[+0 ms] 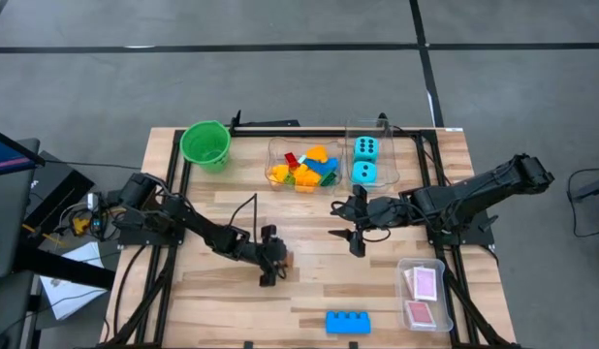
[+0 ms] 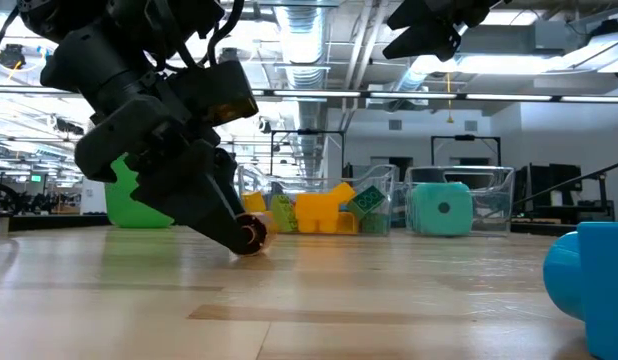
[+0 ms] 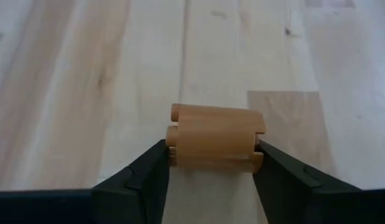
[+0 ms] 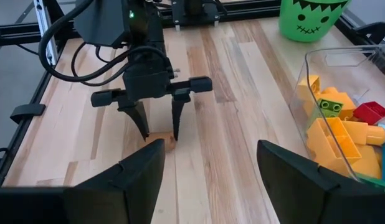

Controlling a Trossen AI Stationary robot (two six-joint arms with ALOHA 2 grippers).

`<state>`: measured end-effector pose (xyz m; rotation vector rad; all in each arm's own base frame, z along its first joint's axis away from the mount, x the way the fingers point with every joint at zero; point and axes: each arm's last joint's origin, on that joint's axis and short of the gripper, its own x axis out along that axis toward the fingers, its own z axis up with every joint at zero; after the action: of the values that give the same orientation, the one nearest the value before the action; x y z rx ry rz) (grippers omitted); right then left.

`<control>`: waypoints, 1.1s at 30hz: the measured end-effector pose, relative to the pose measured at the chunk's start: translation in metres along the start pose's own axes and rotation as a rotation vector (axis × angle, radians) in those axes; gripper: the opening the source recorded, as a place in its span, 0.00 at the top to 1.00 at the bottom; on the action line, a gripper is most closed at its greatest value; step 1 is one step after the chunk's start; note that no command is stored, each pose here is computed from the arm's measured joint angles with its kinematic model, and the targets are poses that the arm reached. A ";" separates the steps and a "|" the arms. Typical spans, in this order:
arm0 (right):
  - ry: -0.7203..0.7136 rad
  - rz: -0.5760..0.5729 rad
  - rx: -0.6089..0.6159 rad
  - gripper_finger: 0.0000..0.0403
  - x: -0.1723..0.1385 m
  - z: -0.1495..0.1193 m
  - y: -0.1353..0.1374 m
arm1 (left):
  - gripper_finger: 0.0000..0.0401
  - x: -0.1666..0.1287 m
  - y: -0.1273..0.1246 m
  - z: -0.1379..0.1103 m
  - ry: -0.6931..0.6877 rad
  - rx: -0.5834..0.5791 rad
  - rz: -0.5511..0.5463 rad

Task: Pick & Place Toys
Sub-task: Put the brown gamepiece into the left transparent bin

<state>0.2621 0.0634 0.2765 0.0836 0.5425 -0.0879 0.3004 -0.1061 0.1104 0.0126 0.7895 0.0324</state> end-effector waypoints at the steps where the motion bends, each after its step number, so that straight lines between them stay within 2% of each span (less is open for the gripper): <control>1: 0.000 0.000 0.000 0.39 0.000 0.000 0.000 | 0.53 0.000 0.000 0.000 -0.004 0.001 0.011; 7: 0.004 -0.001 -0.001 0.39 0.000 0.000 0.000 | 0.51 0.000 0.001 0.007 -0.089 0.027 0.083; 10: 0.005 -0.001 -0.002 0.39 0.000 0.000 0.000 | 0.53 -0.001 0.003 0.013 -0.159 0.029 0.164; 15: 0.005 -0.002 -0.002 0.39 0.000 0.000 0.000 | 0.53 -0.009 0.015 0.027 -0.277 -0.010 0.379; 21: 0.004 -0.002 -0.002 0.39 0.000 0.000 0.000 | 0.52 -0.031 0.044 0.049 -0.398 -0.105 0.726; 24: 0.004 -0.002 -0.002 0.39 0.000 0.000 0.000 | 0.53 -0.041 0.065 0.059 -0.420 -0.165 0.820; 28: 0.004 -0.002 -0.003 0.39 0.000 0.000 0.000 | 0.53 -0.050 0.103 0.069 -0.443 -0.252 0.856; 33: 0.005 -0.003 -0.004 0.39 0.000 0.000 0.000 | 0.52 -0.049 0.158 0.070 -0.453 -0.394 0.714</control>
<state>0.2620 0.0630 0.2760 0.0796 0.5473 -0.0896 0.3114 0.0506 0.1984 -0.0700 0.2824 0.8333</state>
